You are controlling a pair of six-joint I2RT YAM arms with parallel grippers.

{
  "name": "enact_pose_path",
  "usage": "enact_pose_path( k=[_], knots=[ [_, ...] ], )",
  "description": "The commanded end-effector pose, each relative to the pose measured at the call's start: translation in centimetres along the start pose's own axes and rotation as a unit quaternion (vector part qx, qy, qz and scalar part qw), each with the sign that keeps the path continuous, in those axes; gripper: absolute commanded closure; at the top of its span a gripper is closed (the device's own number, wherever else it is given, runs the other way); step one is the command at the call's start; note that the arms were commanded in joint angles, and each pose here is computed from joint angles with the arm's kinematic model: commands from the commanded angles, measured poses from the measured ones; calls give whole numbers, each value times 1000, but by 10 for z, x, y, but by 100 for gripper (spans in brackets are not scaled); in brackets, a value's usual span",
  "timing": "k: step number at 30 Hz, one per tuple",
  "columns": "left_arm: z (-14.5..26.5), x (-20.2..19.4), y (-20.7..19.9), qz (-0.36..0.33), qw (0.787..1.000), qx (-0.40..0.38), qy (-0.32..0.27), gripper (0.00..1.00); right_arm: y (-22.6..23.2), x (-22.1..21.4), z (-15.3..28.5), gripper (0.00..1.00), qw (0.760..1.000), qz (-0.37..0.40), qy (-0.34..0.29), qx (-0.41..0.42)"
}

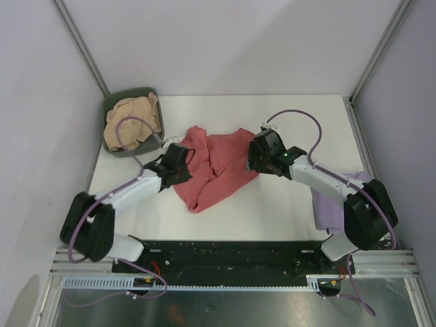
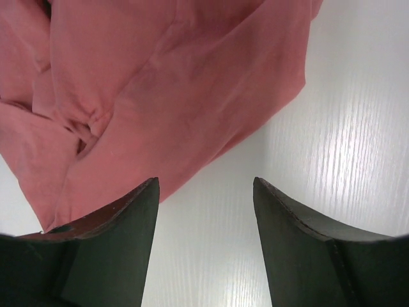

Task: Fold and stack the t-shirts
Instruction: Flatten out the tshirt

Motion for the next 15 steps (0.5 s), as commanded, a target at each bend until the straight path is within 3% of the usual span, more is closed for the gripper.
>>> enact_pose_path(
  k=[1, 5, 11, 15],
  knots=[
    [21, 17, 28, 60, 997, 5, -49, 96, -3, 17, -17, 36, 999, -10, -34, 15],
    [33, 19, 41, 86, 995, -13, -58, 98, -12, 30, -36, 35, 999, -19, -47, 2],
    [29, 21, 13, 31, 997, -67, -16, 73, -17, 43, -48, 35, 998, -20, -52, -13],
    [14, 12, -14, -7, 998, -70, 8, 64, -8, 38, -50, 35, 999, -9, -45, -12]
  ],
)
Point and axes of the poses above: each gripper's point midway between its finger pads, its own z axis back along the fingers, its own y axis along the line the jaws close on, x = y × z, the point moved 8 cm from there along z, back along the fingers, and after that the axes turned 13 degrees about z, right-handed, at the moved point
